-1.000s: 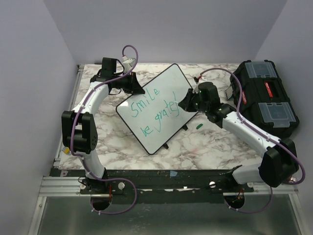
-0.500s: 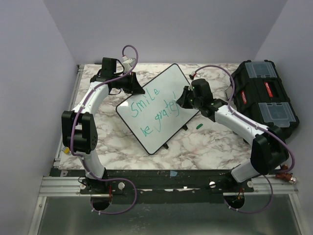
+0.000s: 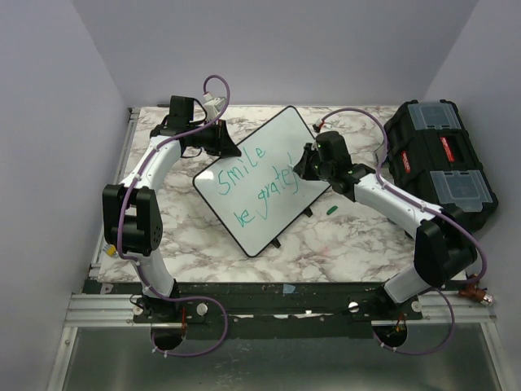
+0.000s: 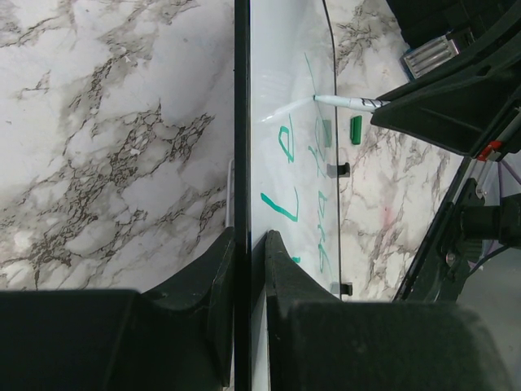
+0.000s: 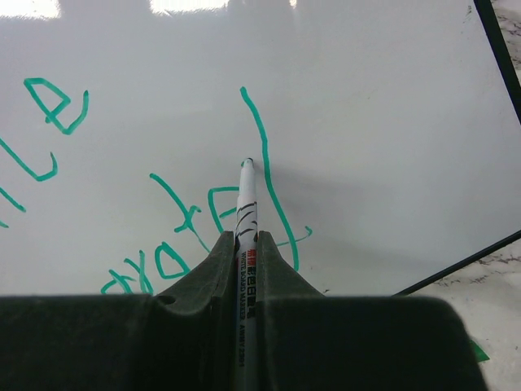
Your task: Write a sentence on the whiteboard
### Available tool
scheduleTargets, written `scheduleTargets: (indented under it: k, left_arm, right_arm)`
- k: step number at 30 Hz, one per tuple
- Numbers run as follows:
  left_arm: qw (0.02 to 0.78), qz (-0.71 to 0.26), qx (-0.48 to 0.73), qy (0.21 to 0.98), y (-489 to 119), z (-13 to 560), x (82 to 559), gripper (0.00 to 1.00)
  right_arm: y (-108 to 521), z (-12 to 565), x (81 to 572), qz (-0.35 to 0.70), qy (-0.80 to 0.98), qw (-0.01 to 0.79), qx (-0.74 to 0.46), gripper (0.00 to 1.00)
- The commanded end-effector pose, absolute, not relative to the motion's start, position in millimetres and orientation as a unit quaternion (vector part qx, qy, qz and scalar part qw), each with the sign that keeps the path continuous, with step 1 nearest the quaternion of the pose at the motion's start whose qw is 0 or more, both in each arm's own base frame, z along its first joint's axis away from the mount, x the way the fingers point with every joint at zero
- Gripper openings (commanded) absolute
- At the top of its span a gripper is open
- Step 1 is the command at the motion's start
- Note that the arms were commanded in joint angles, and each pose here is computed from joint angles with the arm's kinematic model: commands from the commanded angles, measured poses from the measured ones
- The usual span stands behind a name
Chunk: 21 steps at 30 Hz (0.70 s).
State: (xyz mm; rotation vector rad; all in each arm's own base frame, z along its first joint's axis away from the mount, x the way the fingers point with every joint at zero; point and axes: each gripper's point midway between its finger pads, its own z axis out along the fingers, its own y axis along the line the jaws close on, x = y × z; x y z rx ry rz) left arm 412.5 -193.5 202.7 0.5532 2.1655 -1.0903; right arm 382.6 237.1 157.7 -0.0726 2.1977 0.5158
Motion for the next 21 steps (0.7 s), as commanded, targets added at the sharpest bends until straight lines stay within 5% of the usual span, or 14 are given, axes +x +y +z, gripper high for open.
scheduleTargets:
  k: [1, 21]
  left_arm:
    - [0.375, -0.378, 0.263, 0.804, -191, 215, 423, 0.00]
    - [0.374, -0.378, 0.263, 0.805, -190, 214, 424, 0.00]
  right_arm:
    - [226, 146, 392, 0.171, 0.885, 0.433, -0.022, 0.01]
    - [209, 157, 399, 0.137, 0.879, 0.456, -0.010, 0.01]
